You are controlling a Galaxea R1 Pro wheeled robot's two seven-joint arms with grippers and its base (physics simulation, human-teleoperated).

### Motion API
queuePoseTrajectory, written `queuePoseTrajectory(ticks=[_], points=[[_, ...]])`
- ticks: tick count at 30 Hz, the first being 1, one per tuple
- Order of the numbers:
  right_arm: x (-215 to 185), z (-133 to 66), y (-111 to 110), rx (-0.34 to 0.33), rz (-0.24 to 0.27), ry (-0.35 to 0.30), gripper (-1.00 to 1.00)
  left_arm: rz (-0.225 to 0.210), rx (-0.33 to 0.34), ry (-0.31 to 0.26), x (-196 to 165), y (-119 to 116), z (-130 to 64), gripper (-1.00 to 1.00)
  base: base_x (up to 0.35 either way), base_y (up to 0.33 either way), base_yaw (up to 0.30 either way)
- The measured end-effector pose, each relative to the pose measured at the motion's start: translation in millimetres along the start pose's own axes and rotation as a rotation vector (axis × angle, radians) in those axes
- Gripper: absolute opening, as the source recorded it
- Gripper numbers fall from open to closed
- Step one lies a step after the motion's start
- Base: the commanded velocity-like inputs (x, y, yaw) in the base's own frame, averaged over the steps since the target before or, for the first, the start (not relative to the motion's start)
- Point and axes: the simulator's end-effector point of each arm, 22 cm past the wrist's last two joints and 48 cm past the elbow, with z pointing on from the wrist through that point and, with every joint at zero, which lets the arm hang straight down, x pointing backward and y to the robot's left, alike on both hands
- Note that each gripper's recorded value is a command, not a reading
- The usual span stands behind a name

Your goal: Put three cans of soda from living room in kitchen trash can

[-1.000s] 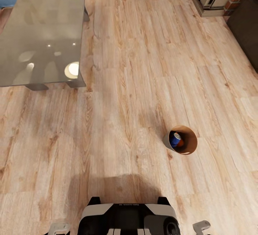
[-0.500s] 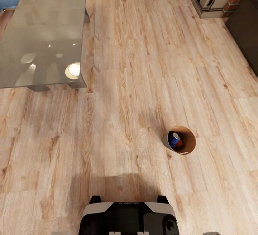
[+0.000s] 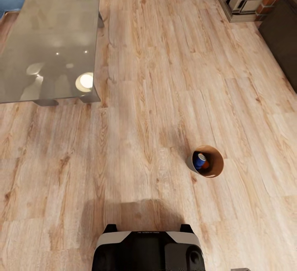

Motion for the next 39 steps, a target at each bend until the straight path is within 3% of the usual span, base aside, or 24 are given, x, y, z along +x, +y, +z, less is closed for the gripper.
queuePoseTrajectory(ticks=[14,17,23,28,39], points=[[-3,0.3,11,0.0,0.01,-0.016,1.0,0.001,-0.008,-0.048,-13,-1,-0.9,1.0,0.0,0.0,0.0],[20,1.1,18,-0.009,0.011,0.011,1.0,0.002,-0.007,-0.049,-13,-2,-0.9,1.0,0.0,0.0,0.0],[51,0.5,22,-0.014,-0.004,0.016,1.0,0.011,-0.004,-0.032,-2,-3,-1.9,1.0,0.0,0.0,0.0],[75,-0.8,28,-0.021,-0.01,0.028,1.0,0.02,-0.004,0.024,40,-1,-8.2,1.0,0.0,0.0,0.0],[80,-0.9,34,-0.03,-0.01,0.032,1.0,0.025,-0.002,0.051,59,-2,-11.8,1.0,0.0,0.0,0.0]])
